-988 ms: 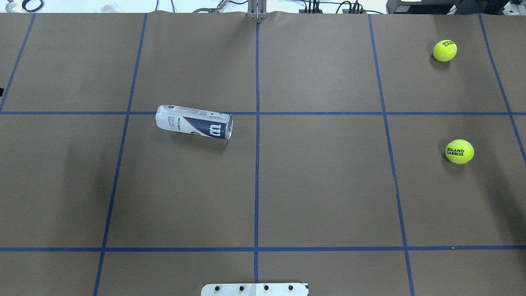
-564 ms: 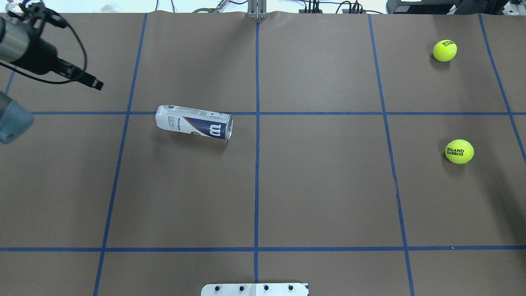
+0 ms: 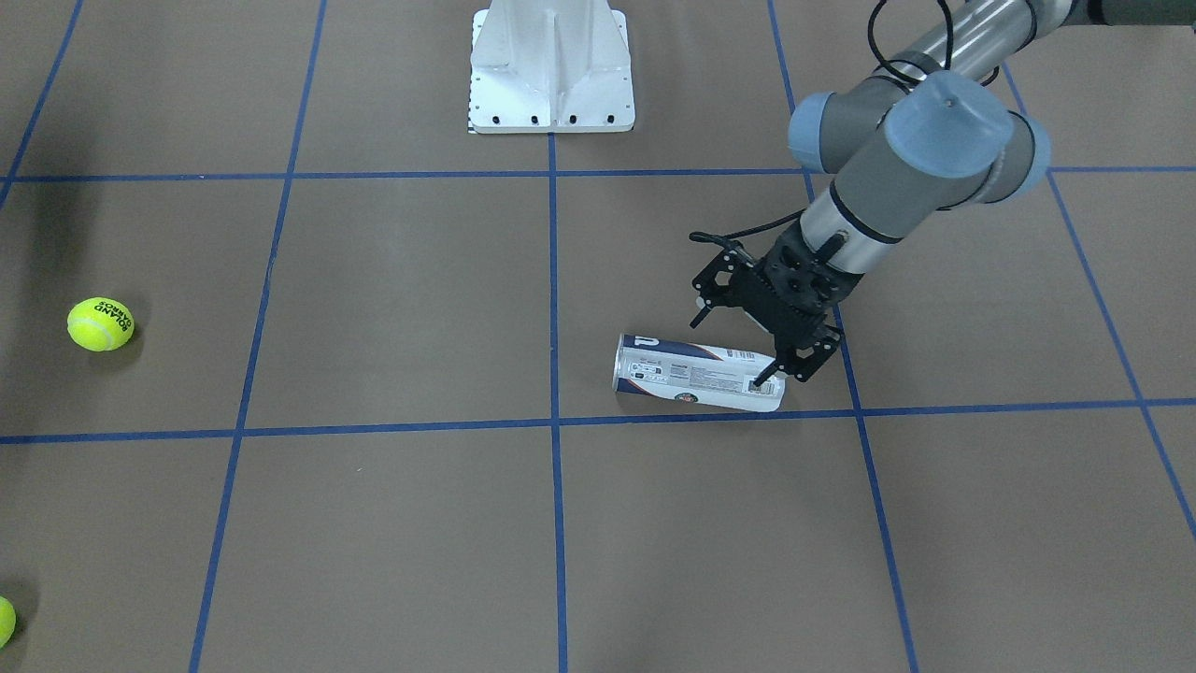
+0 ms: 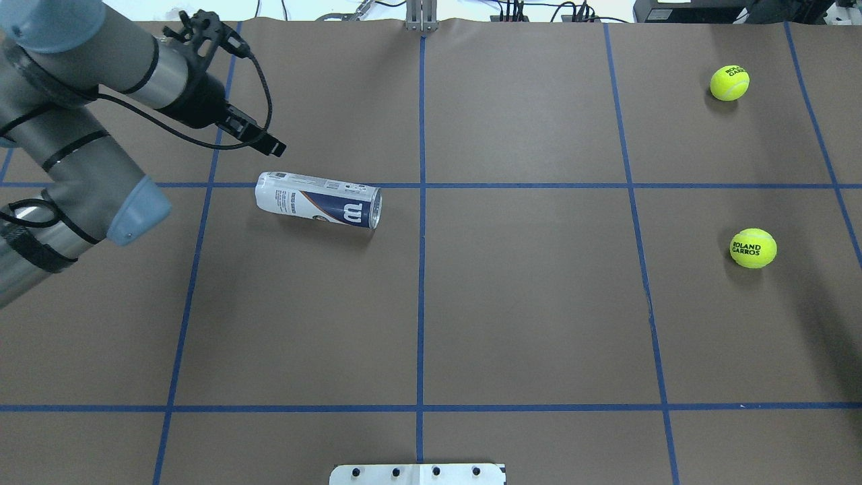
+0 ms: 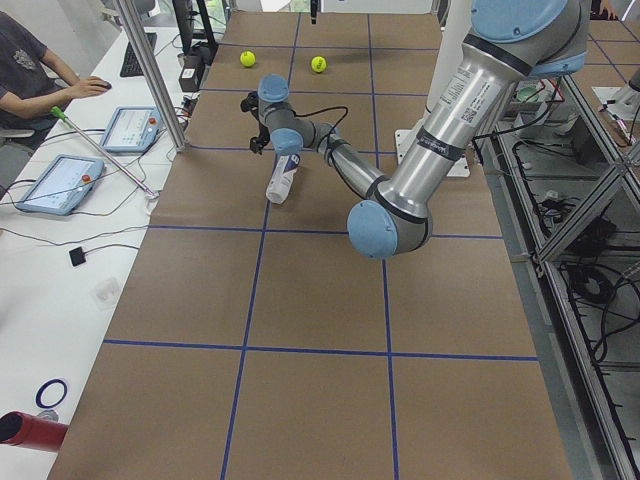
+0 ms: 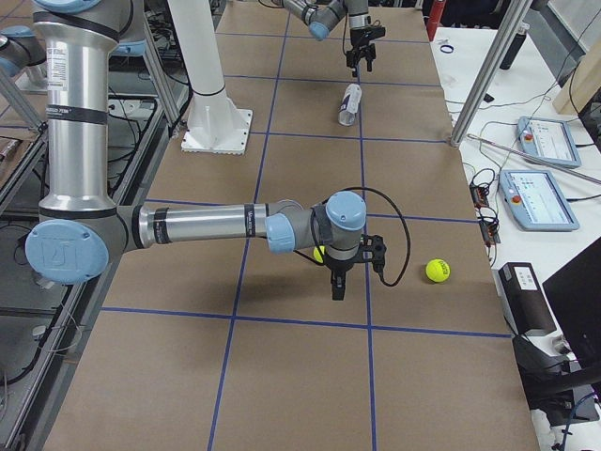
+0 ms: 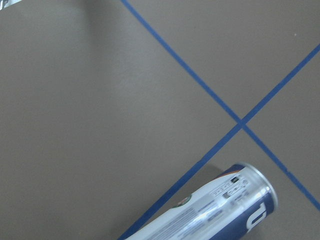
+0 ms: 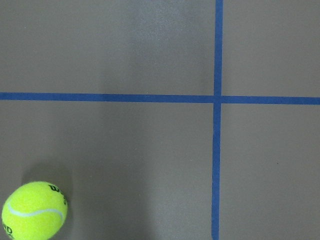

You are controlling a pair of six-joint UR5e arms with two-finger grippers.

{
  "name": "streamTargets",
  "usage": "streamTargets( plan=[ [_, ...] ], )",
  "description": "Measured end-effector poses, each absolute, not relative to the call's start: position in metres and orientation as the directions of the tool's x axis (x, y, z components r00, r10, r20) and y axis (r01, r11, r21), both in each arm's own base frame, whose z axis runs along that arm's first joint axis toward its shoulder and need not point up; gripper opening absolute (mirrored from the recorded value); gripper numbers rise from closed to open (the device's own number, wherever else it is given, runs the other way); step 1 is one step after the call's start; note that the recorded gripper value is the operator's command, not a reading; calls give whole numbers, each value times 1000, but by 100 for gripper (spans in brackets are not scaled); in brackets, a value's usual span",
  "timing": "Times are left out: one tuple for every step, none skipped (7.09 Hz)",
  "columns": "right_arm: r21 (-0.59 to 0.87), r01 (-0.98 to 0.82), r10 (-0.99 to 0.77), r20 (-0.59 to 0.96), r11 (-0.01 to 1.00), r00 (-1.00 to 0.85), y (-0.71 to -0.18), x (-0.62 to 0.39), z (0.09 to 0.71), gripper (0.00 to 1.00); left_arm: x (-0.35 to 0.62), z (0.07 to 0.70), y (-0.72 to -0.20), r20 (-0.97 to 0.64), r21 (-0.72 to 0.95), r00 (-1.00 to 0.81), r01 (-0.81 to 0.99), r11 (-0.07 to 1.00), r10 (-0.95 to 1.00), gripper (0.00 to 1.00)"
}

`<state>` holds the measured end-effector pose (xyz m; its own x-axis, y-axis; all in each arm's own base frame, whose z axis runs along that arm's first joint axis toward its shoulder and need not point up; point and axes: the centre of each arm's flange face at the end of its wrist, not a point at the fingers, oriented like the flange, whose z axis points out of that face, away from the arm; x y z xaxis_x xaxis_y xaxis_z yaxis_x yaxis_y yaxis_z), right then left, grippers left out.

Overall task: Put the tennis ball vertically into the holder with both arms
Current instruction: 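Reach the left gripper to the white Wilson tube and grasp it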

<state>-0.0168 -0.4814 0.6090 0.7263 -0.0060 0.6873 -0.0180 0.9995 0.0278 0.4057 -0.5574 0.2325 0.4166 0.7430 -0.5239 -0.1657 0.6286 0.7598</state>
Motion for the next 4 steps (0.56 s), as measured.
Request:
streamTargets(
  plan=[
    [29,-18,-7,688,999,726,-481,-17,608,100,442,217,-542,-422,805,451,-214,554,787,99],
    [30,-17,-8,688,999,726,-481,-17,608,100,479,202,-525,-287,834,468,-308,459,836,99],
    [30,-17,-8,688,999,726,-481,-17,608,100,504,191,-512,-167,836,442,-410,364,881,98],
    [31,-17,-9,688,999,726,-481,-17,607,100,521,187,-504,-64,829,388,-492,265,920,98]
  ],
)
